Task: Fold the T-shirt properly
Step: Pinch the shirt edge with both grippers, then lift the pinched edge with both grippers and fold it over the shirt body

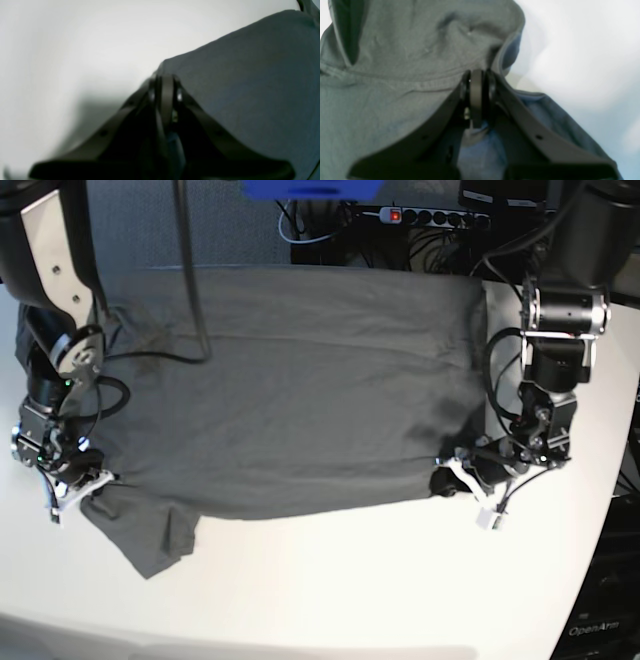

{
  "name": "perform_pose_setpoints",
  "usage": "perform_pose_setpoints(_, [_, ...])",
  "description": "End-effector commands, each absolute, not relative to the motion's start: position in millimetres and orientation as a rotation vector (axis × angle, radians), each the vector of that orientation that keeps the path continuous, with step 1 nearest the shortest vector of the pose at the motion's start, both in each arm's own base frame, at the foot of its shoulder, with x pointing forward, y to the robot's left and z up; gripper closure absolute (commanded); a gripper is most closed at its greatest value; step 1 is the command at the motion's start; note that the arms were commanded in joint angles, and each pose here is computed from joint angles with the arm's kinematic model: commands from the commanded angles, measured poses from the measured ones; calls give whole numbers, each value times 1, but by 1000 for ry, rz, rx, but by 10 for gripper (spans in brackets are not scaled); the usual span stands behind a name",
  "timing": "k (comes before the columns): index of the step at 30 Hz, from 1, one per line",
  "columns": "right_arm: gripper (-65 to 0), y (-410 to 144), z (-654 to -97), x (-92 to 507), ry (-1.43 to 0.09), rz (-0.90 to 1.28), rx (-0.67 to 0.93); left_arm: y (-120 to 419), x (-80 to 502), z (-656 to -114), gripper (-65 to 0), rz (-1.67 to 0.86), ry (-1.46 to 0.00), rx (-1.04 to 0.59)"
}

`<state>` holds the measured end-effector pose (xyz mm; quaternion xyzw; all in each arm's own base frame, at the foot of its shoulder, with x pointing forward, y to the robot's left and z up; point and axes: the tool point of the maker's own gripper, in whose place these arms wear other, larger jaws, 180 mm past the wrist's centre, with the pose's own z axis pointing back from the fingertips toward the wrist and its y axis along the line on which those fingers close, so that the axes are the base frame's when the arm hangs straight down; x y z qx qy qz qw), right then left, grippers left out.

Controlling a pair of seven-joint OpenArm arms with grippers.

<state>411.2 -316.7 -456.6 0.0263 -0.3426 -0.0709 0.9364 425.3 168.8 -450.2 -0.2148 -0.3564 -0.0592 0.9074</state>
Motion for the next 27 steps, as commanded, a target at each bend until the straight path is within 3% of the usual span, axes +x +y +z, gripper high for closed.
perform_pose_setpoints(1, [-9, -301, -493, 366, -453, -68, 57, 194, 394, -483, -25, -173, -551, -303])
perform_pose_setpoints(9, [-12, -340, -460, 359, -573, -48, -154, 193, 395, -482, -25, -174, -554, -310])
perform_pose_setpoints(18, [-10, -335, -415, 361, -688, 85, -316, 192, 394, -482, -25, -173, -554, -314])
perform_pose_setpoints(27, [-9, -322, -381, 373, -771, 164, -323, 188, 389, -479, -25, -194, -587, -319])
